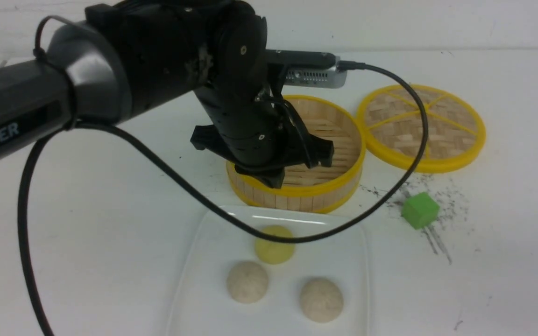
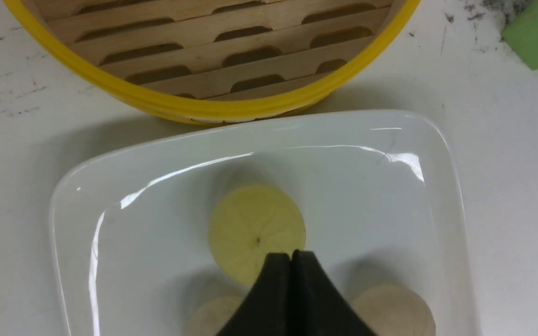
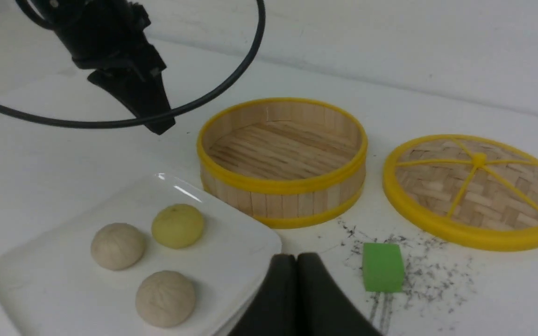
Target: Put the steamed buns into the plate on the white tablecloth.
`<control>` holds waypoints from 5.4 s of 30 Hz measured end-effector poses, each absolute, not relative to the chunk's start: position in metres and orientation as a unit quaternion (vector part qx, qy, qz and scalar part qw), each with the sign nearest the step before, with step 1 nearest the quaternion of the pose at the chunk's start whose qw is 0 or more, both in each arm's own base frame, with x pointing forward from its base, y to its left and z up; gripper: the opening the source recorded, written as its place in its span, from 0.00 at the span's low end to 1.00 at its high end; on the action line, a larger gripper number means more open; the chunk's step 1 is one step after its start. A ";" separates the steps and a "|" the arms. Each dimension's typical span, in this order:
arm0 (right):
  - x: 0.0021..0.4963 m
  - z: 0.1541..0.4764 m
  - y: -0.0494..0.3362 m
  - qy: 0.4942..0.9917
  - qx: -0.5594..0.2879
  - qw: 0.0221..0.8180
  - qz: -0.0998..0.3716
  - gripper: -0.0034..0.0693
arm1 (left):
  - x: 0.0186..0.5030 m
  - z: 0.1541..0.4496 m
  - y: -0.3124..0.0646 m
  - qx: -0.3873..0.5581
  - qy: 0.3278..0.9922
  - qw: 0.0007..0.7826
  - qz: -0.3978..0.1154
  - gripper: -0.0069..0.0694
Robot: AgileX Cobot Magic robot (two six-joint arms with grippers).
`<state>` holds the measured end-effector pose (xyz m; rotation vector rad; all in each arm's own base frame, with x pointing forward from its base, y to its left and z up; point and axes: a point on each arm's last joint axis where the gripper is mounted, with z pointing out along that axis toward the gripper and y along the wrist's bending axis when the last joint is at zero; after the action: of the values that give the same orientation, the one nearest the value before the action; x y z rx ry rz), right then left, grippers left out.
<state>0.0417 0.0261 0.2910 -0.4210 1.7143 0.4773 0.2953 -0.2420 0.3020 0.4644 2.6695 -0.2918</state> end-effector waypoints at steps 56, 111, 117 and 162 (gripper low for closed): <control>0.052 0.172 0.001 0.810 0.039 0.584 0.033 0.05 | 0.233 0.430 -0.165 0.181 0.894 0.403 -0.071 0.11; 0.052 0.172 0.000 0.810 0.043 0.584 0.032 0.15 | 0.099 0.269 -0.052 0.047 0.808 0.538 -0.236 0.14; 0.052 0.172 0.000 0.810 0.043 0.584 0.032 0.17 | 0.089 0.233 -0.018 0.021 0.805 0.583 -0.103 0.15; 0.052 0.172 0.000 0.810 0.041 0.584 0.031 0.24 | 0.053 0.172 0.001 -0.008 0.805 0.594 -0.013 0.21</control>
<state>0.0515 0.0002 0.1720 0.0968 1.8905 0.0713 0.0527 0.0009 0.1719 -0.0197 1.8704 -0.0302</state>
